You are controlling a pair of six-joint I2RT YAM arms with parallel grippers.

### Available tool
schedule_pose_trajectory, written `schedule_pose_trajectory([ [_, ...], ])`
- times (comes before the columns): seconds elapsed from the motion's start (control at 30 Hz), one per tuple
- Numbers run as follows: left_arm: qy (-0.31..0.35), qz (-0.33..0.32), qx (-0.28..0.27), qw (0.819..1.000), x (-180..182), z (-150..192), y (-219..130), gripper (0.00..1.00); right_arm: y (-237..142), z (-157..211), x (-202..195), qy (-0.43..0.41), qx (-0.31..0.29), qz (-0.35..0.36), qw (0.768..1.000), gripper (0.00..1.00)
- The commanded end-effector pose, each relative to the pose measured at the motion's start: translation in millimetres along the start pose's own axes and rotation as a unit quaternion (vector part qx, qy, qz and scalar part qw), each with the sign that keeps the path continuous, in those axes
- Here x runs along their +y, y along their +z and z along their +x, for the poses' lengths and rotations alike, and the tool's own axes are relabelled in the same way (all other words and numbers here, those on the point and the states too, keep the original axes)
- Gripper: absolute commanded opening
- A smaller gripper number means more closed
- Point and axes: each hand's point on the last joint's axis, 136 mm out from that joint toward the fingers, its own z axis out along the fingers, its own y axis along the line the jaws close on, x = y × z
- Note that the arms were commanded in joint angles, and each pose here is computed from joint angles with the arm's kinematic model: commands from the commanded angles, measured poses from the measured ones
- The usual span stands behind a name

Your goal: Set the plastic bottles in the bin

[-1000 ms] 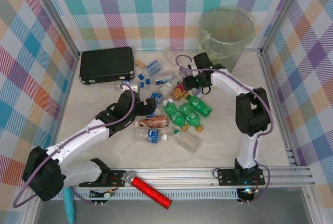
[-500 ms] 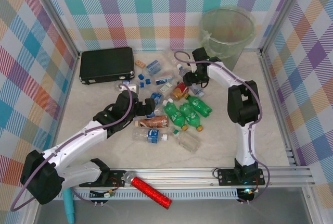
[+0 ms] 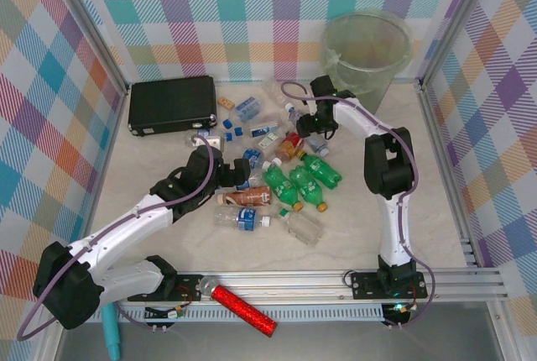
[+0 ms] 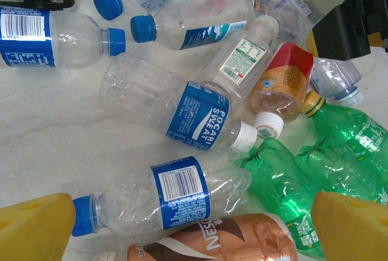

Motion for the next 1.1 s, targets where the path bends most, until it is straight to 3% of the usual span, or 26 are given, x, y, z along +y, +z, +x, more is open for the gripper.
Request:
schedule_pose_trajectory([
  [0.0,0.005,0.004,-0.013,1.000,-4,-10,-11,1.00,19,14,4,-0.029,0.033,0.013,0.999,0.72],
  [0.43,0.006,0.005,-0.018,1.000,-4,-12,-15,1.00,24,13,2,-0.071,0.037,0.037,0.996,0.66],
  [0.63,0.007,0.003,-0.016,1.000,-3,-12,-13,1.00,16,8,4,-0.075,0.022,0.030,0.996,0.57],
  [1.07,0.004,0.004,-0.020,1.000,-6,-16,-12,1.00,-33,-17,7,-0.082,-0.051,0.044,0.994,0.54],
])
